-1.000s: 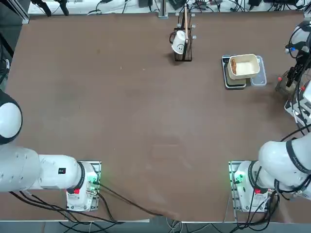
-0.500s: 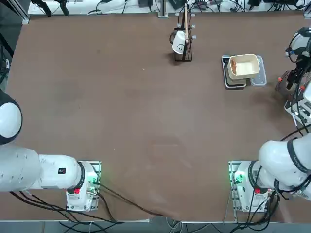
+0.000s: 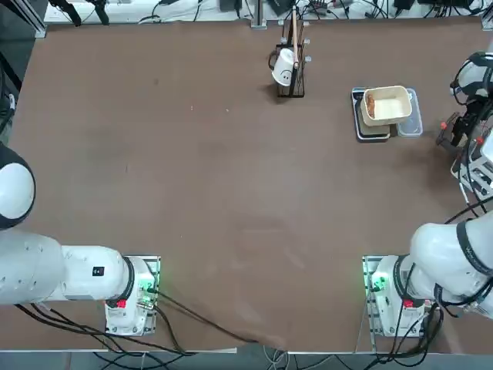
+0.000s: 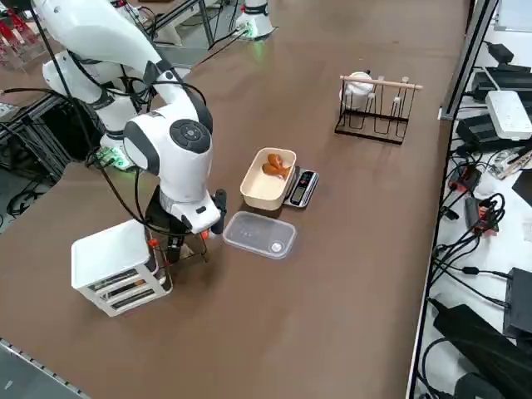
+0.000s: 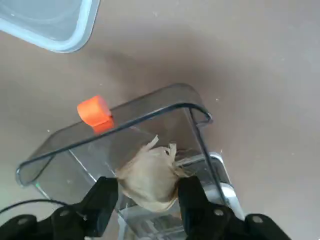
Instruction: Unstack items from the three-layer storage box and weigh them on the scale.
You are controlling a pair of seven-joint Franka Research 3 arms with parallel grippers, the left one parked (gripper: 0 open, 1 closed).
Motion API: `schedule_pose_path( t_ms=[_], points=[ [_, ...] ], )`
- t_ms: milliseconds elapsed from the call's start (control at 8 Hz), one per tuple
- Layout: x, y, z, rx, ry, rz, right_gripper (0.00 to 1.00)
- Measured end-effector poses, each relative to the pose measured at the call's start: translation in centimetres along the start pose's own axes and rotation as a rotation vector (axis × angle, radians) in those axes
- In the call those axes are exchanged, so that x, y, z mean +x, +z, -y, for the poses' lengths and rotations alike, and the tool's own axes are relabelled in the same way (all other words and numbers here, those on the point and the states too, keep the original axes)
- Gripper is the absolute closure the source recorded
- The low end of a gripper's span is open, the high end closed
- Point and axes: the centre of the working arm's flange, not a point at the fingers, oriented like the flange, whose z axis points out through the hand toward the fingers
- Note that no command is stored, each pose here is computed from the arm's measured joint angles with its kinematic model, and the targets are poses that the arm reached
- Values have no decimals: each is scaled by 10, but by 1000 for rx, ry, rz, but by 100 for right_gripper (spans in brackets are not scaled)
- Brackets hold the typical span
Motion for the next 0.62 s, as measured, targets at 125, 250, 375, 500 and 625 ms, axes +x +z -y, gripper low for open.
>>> schedule_pose_path(
  t_ms=[125, 250, 375, 500, 625],
  points=[
    [1, 2, 2, 2, 6, 1, 34],
    [1, 1, 2, 1, 9, 1, 41],
    [0, -1, 2, 1, 13, 2, 57],
    [-1, -5, 3, 4, 17, 10, 57],
    [-1, -15, 5, 7, 19, 22, 58]
  ],
)
